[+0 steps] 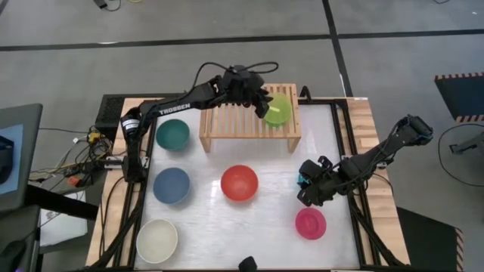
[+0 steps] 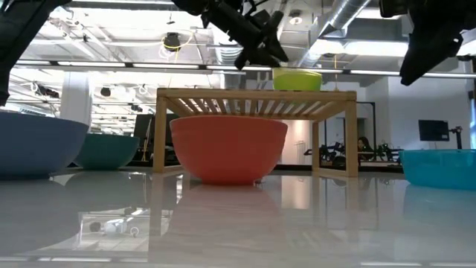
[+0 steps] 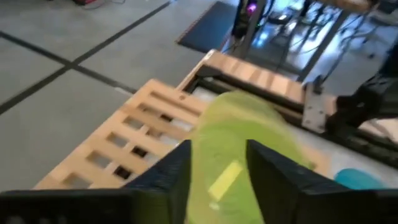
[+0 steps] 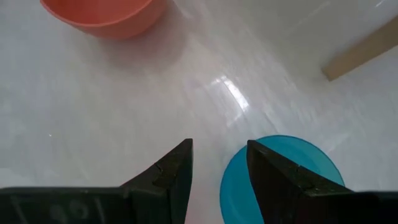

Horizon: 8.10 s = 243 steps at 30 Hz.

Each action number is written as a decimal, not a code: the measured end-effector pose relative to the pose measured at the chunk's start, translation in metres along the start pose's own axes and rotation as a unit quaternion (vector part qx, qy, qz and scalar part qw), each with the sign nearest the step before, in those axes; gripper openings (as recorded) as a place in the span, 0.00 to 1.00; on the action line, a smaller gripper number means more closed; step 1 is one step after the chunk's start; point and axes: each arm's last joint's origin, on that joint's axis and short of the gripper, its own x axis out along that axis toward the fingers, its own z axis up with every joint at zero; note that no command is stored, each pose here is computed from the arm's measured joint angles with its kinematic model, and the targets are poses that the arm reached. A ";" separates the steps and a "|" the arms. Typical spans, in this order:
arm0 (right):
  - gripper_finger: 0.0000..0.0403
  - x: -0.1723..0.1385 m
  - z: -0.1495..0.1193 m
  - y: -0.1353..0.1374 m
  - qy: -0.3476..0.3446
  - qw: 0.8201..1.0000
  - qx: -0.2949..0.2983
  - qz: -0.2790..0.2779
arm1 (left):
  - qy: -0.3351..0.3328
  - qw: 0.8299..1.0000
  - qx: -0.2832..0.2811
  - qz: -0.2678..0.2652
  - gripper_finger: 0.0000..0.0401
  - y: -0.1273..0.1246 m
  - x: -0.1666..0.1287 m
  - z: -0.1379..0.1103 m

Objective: Place and stack bowls onto a shelf
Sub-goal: Stack the yellow bowl on top of the light green bowl on the shelf, then stack the pink bowl on top of the yellow bowl on the shelf, then stack the light blue bowl on top of the pink bowl on the shelf

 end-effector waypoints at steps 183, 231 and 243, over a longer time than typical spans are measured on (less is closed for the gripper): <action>0.61 0.017 -0.024 0.109 -0.070 0.993 -0.086 -0.025 | 0.043 0.999 0.010 0.007 0.01 0.013 0.021 -0.003; 0.61 0.039 -0.014 -0.016 0.067 0.985 0.051 -0.150 | -0.019 0.980 0.171 -0.104 0.36 -0.196 -0.104 -0.146; 0.61 0.041 -0.003 -0.048 0.175 0.950 0.101 -0.238 | -0.111 0.975 0.143 -0.129 0.36 -0.186 -0.103 -0.176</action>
